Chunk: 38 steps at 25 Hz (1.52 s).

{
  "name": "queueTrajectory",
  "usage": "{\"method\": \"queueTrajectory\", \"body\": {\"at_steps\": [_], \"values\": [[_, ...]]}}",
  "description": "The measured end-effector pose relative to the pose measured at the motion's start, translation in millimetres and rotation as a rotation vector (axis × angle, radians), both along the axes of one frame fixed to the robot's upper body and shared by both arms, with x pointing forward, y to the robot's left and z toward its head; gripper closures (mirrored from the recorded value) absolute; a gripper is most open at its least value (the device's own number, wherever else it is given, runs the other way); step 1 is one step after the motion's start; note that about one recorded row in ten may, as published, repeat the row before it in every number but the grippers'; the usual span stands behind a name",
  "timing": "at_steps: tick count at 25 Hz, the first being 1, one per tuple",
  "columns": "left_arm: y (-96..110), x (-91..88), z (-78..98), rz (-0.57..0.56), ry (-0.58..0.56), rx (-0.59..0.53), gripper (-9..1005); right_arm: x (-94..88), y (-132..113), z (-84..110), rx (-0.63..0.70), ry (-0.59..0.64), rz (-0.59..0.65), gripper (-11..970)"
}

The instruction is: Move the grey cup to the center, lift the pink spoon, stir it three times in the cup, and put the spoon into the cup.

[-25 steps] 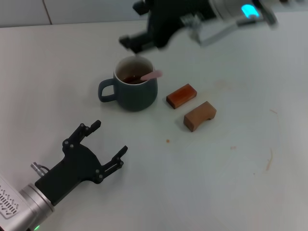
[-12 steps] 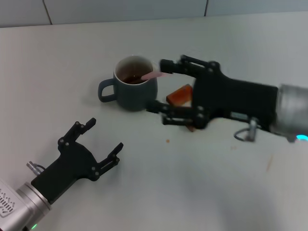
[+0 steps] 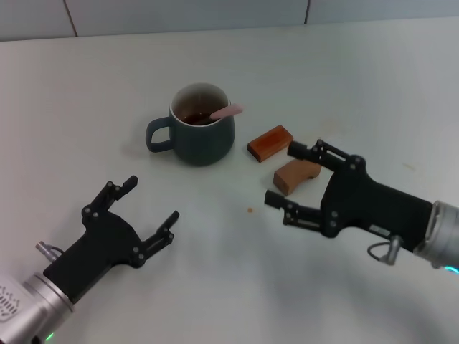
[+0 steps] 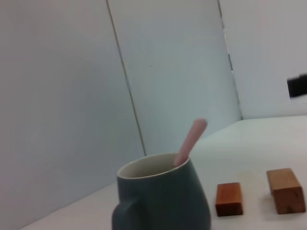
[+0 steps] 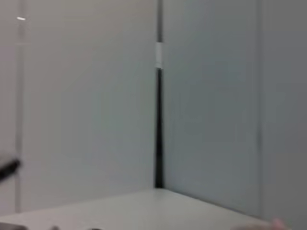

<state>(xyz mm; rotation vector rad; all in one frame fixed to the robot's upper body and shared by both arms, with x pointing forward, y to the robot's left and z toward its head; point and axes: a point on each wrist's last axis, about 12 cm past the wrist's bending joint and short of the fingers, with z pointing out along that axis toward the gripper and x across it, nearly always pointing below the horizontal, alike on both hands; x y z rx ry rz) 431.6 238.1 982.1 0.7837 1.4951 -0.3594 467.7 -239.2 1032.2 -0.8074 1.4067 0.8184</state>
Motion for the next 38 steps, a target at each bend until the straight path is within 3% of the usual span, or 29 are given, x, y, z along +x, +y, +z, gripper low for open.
{"method": "queueTrajectory", "body": {"at_steps": [6,14,38], "values": [[1.5,19.6,3.6,0.072,-0.002,0.002,146,21.0,-1.0,-11.9,-0.023,0.05,-0.151,128],[-1.6,31.9,6.2,0.064,0.015,-0.003,146,44.0,15.5,-21.1,-0.161,0.149,-0.125,129],[-7.5,36.4,4.5,0.048,0.037,0.016,146,52.6,21.3,-24.7,-0.214,0.193,-0.127,130]]}}
